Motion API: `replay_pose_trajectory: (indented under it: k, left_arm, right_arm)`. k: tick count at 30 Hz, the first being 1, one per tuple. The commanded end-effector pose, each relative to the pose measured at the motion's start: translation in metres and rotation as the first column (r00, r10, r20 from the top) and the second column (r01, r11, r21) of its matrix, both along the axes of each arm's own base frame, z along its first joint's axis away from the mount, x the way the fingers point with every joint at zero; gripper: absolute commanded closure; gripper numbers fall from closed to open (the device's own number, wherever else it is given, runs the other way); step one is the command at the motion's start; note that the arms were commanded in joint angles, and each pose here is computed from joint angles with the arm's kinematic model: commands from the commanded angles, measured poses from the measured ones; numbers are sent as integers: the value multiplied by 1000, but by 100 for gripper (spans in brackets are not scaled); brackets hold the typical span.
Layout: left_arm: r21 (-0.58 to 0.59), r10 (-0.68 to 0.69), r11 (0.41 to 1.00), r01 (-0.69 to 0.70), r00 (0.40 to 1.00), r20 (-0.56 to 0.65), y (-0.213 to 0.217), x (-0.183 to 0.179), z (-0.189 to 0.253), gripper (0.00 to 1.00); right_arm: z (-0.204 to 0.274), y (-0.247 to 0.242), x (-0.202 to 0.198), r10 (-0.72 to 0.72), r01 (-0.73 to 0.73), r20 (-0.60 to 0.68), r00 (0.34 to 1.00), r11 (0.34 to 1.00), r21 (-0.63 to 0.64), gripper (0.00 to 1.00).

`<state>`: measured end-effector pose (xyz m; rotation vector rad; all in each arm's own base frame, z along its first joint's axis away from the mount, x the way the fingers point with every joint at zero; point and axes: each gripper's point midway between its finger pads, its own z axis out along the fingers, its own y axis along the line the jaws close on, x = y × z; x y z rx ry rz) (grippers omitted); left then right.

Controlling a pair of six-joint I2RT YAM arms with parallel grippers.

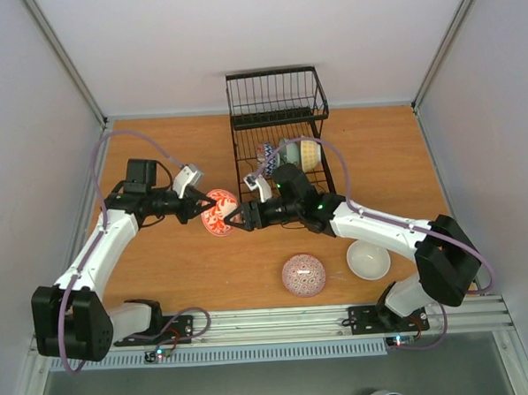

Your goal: Load the bowls into the dish rack

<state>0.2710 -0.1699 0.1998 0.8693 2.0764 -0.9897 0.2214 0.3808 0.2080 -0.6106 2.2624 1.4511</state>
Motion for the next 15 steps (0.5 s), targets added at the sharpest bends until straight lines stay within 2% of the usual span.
replay_pose_trajectory:
  k: [1,2,5,6,8,11,12,13,15]
  left_arm:
    - [-58,-54,996,62,991,123,-8,-1,25,100]
    - [-53,-44,997,51,991,124,-7,0,25,100]
    - [-40,-20,999,25,992,126,-4,4,24,100]
    - [-37,-12,999,17,991,133,-4,5,24,97]
    - [-29,8,1000,-3,990,141,-2,8,25,81]
    - [-18,38,999,-36,986,160,1,12,26,46]
    - [-17,47,999,-45,985,164,2,13,26,37]
    - [-14,55,998,-54,984,169,3,14,27,29]
    - [-6,79,997,-79,980,182,6,16,28,21]
  right_arm:
    - [29,-1,-4,23,-27,85,996,999,41,95]
    - [26,-4,0,-1,1,98,995,1000,6,98]
    - [25,-13,7,-37,46,136,990,997,-61,99]
    - [25,-15,11,-51,64,152,987,995,-81,99]
    - [25,-23,19,-90,114,175,981,984,-135,99]
    - [23,-37,39,-144,212,260,955,943,-256,99]
    - [21,-41,47,-161,244,279,947,923,-296,99]
    - [16,-45,55,-176,275,292,940,898,-344,99]
    - [11,-52,70,-200,331,328,923,846,-417,99]
